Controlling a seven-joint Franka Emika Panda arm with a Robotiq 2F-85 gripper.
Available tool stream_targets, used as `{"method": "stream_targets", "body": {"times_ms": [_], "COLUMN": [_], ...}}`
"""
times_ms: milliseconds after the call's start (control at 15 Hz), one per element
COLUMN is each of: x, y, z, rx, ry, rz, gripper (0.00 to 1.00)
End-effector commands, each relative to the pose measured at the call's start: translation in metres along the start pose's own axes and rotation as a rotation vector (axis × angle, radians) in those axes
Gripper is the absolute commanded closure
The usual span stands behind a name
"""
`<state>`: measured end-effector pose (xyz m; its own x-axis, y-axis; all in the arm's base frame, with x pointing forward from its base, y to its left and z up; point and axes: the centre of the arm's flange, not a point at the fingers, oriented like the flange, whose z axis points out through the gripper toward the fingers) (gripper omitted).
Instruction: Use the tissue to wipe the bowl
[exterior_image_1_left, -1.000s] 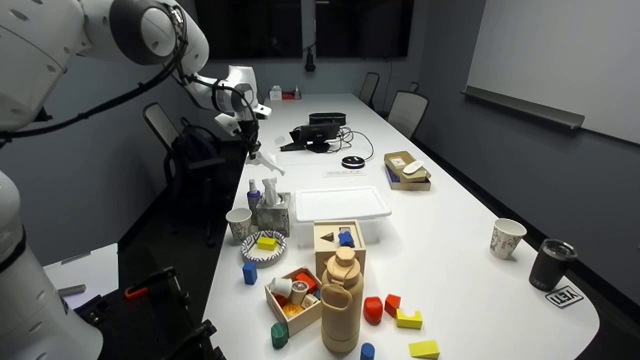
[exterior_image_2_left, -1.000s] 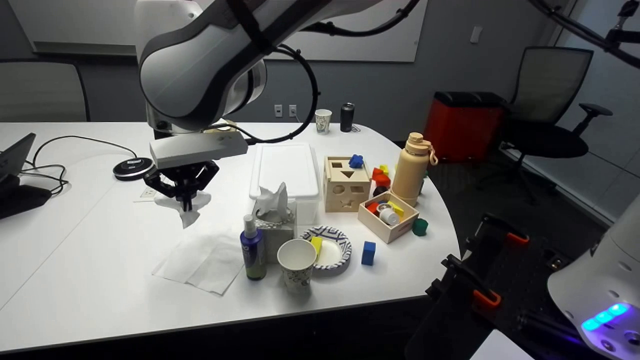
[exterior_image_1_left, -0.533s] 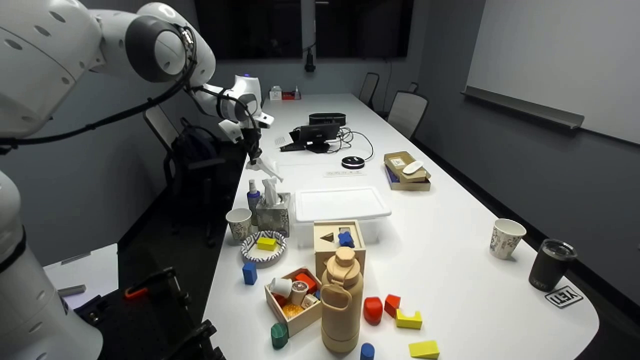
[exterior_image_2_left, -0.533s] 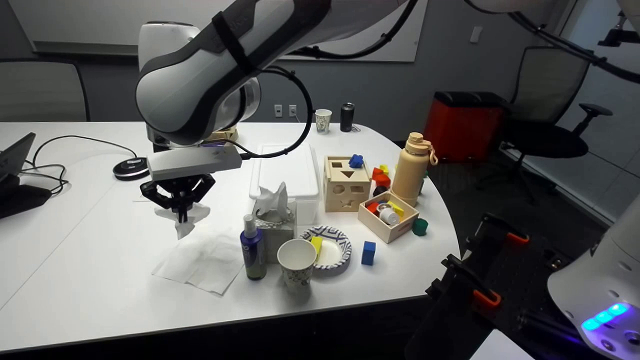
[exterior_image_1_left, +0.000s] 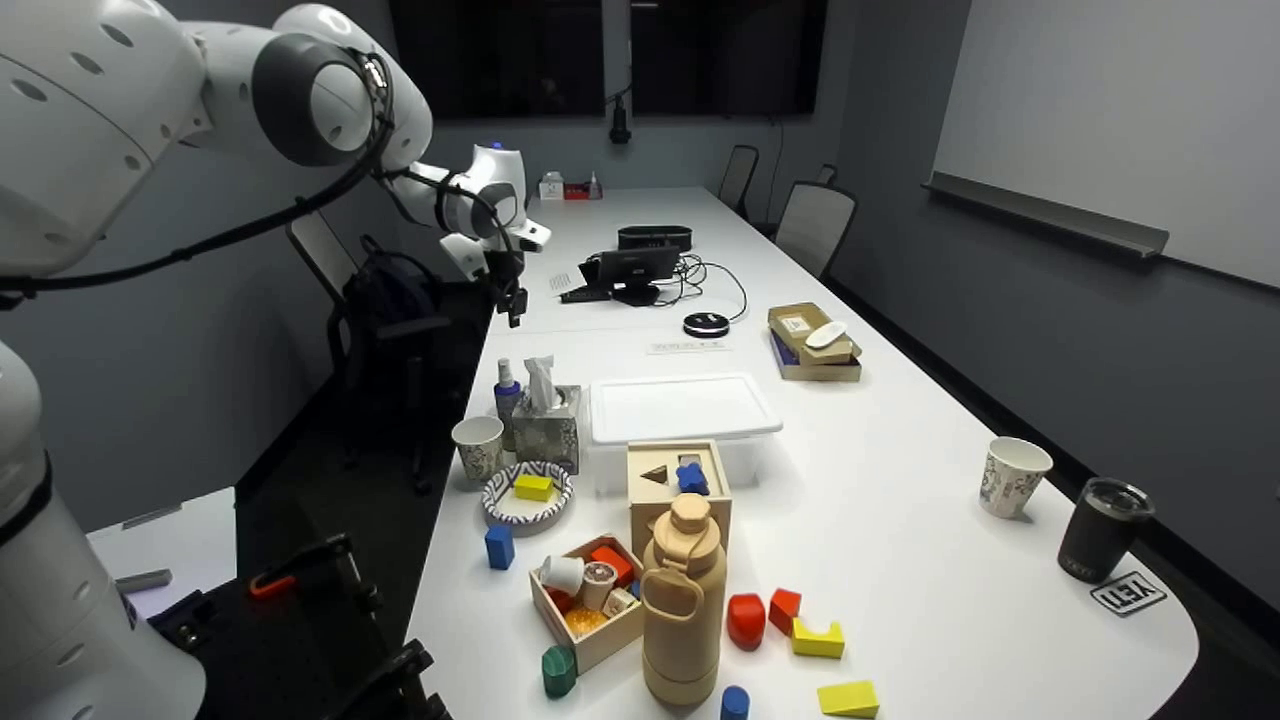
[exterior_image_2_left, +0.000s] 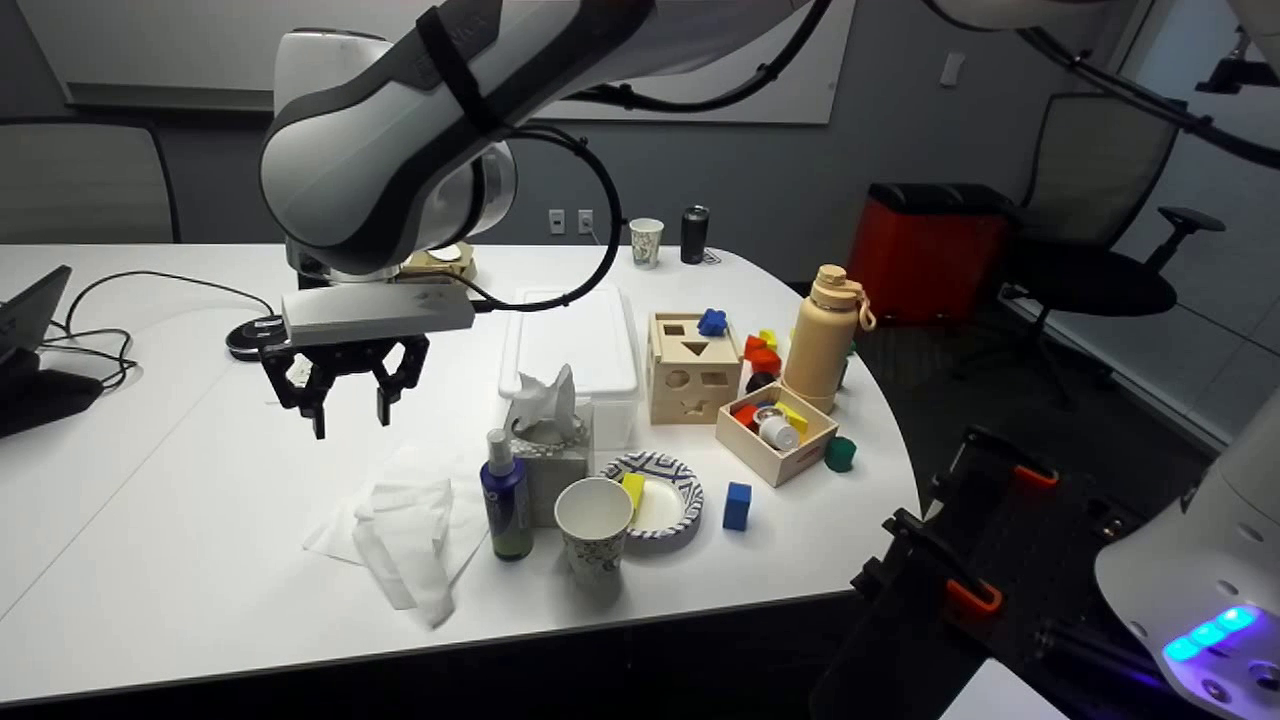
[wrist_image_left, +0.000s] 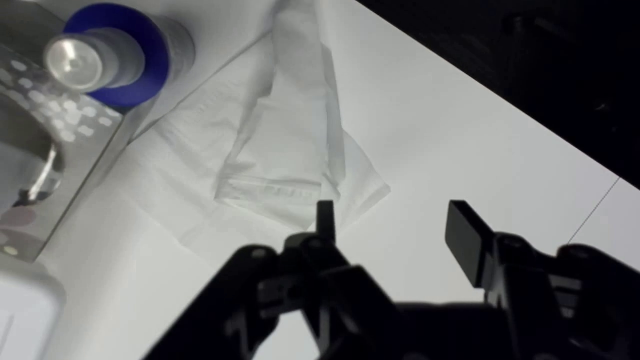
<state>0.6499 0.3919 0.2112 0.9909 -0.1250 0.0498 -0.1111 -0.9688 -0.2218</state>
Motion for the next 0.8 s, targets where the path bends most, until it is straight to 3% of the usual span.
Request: {"method": "stream_targets", "body": {"times_ms": [0, 133, 733], "x": [-0.004, -0.007, -0.027], "y": [0.007, 0.011, 0.008], "z": [-0.023, -0.037, -0.102], "rx": [-0.03, -0.051, -0.092], "ry": [-0.049, -0.071, -0.138], "rz": [0.063, 0.088, 0.147], "gripper": [0.08, 0.0, 0.0]}}
